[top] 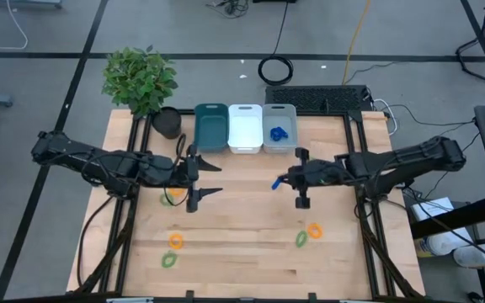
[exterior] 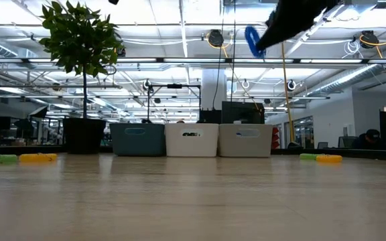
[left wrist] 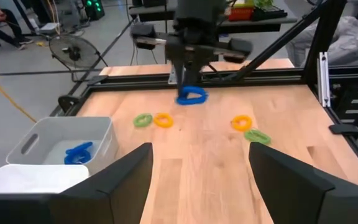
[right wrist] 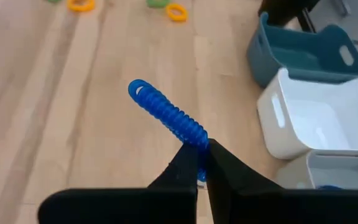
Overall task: Sort spring keychains
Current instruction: Put the blue spring keychain in the gray bin
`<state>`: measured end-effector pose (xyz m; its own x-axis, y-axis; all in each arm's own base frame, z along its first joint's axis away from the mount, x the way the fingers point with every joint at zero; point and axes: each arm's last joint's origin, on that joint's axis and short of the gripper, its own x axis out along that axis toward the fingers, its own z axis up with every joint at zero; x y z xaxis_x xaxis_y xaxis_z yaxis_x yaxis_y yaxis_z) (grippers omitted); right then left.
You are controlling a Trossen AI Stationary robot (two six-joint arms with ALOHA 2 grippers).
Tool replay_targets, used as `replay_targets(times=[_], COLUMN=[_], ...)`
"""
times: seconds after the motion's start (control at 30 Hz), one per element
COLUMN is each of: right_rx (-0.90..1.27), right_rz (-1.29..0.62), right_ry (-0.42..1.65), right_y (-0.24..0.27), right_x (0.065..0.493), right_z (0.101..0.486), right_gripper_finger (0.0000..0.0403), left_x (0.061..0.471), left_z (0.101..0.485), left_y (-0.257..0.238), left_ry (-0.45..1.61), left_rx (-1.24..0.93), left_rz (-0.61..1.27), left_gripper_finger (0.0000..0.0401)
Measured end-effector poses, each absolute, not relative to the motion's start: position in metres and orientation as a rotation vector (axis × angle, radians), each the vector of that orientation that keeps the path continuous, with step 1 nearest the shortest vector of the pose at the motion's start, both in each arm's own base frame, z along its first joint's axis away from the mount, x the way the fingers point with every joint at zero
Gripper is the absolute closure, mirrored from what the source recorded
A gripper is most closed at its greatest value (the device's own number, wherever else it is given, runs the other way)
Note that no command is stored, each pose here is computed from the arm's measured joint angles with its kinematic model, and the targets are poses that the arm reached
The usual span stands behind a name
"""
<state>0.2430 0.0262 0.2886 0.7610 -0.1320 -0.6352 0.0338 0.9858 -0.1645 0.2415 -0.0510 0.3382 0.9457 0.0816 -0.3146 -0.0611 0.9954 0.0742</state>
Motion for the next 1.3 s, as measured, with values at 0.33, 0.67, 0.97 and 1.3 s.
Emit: replay_targets(times=[0.33, 0.67, 0.97, 1.3], right_rx=[-0.192, -0.248, -0.242, -0.198], right_rz=[-0.131, -0.199, -0.195, -0.182], right_ry=[0.863, 1.078, 1.157, 1.262], right_y=[-0.03, -0.092, -0.165, -0.244], right_x=[0.258, 0.274, 0.28, 0.288], right_z=[0.292, 0.315, 0.326, 0.26], right_gripper_finger=[0.0402, 0.0402, 0.0402, 0.0402], left_x=[0.241, 0.241, 0.241, 0.241], left_z=[0.337, 0.337, 0.337, 0.337], left_y=[-0.052, -0.053, -0.053, -0.053], left_ry=[0.329, 0.33, 0.33, 0.329], left_rx=[0.063, 0.064, 0.064, 0.065], left_rz=[0.071, 0.065, 0.065, 0.065], left_gripper_finger=[0.0138, 0.0143, 0.0144, 0.0143])
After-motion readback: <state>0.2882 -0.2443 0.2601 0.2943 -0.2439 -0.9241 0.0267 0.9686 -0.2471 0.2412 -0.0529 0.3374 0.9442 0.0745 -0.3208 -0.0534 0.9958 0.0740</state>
